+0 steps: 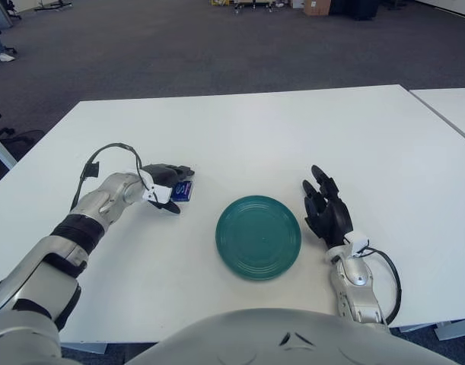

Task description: Put the gum into the plate.

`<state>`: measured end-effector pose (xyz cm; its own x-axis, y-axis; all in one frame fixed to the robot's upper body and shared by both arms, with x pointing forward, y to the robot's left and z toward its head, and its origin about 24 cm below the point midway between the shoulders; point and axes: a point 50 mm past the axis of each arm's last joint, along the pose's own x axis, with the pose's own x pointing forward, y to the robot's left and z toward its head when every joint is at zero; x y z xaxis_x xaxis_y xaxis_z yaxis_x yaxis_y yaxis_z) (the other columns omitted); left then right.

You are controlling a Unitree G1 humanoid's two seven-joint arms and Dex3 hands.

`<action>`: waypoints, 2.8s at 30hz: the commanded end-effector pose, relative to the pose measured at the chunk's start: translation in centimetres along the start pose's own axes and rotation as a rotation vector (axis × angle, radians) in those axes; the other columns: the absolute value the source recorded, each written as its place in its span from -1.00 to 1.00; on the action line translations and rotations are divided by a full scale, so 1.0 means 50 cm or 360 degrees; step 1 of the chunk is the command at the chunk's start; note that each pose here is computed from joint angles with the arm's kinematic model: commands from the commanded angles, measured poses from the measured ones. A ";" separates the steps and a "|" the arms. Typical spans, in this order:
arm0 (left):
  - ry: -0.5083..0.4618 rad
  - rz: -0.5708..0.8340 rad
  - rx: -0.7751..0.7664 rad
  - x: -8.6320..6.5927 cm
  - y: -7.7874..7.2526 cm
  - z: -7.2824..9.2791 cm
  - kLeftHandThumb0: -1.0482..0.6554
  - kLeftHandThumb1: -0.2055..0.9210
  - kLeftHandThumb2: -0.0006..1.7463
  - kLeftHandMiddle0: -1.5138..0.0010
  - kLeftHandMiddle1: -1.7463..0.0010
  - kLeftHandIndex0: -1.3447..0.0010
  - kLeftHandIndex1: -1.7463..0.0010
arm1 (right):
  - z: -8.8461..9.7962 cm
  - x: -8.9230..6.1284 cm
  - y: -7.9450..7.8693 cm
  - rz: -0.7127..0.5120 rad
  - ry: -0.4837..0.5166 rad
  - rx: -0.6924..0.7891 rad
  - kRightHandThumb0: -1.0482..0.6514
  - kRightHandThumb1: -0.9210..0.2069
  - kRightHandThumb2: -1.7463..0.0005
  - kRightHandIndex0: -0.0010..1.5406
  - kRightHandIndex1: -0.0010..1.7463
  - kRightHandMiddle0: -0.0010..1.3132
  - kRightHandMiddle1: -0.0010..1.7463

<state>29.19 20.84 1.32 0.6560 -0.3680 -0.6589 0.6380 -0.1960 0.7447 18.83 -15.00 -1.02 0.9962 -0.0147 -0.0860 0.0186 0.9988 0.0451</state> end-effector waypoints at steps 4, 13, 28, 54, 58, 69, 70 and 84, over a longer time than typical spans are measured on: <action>-0.0058 -0.0237 0.0063 0.016 -0.080 0.019 -0.74 0.88 -0.97 0.80 0.97 1.00 0.27 | -0.066 -0.033 -0.017 -0.0049 0.0318 -0.0009 -0.67 -1.00 0.44 -0.67 -1.00 -1.00 -0.69; 0.0095 -0.0122 0.0004 0.030 -0.110 -0.026 -0.31 0.60 -0.53 0.58 -0.29 0.52 -0.64 | -0.070 -0.031 -0.023 -0.0069 0.0352 -0.0010 -0.71 -1.00 0.46 -0.66 -0.99 -1.00 -0.71; 0.0153 0.0348 -0.0294 0.041 -0.117 -0.018 0.23 -0.28 0.50 -0.08 -0.49 0.12 -1.00 | -0.072 -0.022 -0.033 -0.0099 0.0351 -0.0017 -0.74 -1.00 0.43 -0.67 -1.00 -1.00 -0.67; 0.0162 0.0550 -0.0325 0.017 -0.092 -0.031 0.23 -0.37 0.60 -0.09 -0.57 0.09 -1.00 | -0.081 -0.014 -0.039 -0.0161 0.0344 -0.0038 -0.69 -1.00 0.23 -0.35 -0.93 -1.00 -0.37; 0.0156 0.0637 -0.0287 0.006 -0.067 -0.034 0.23 -0.42 0.61 -0.16 -0.53 0.09 -1.00 | -0.082 -0.014 -0.036 -0.0168 0.0348 -0.0022 -0.67 -1.00 0.22 -0.34 -0.94 -1.00 -0.34; 0.0060 0.0993 -0.0278 -0.049 0.024 -0.030 0.23 -0.52 0.77 -0.10 -0.80 0.10 -1.00 | -0.085 -0.015 -0.030 -0.0188 0.0360 -0.0005 -0.66 -1.00 0.22 -0.33 -0.95 -1.00 -0.31; 0.0047 0.1016 -0.0269 -0.054 0.035 -0.025 0.23 -0.52 0.78 -0.09 -0.82 0.09 -1.00 | -0.085 -0.015 -0.029 -0.0188 0.0361 -0.0006 -0.66 -1.00 0.22 -0.34 -0.95 -1.00 -0.31; -0.0113 0.1141 -0.0301 -0.104 0.093 0.062 0.23 -0.57 0.82 -0.11 -0.85 0.07 -1.00 | -0.088 -0.019 -0.019 -0.0201 0.0368 -0.0058 -0.66 -1.00 0.16 -0.38 -0.98 -1.00 -0.34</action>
<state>28.36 19.92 8.61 0.9207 -0.3896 0.0219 0.0888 0.2638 0.9605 20.37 -15.86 -1.27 0.9900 -0.1156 -0.0814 0.1157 0.9933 -0.0035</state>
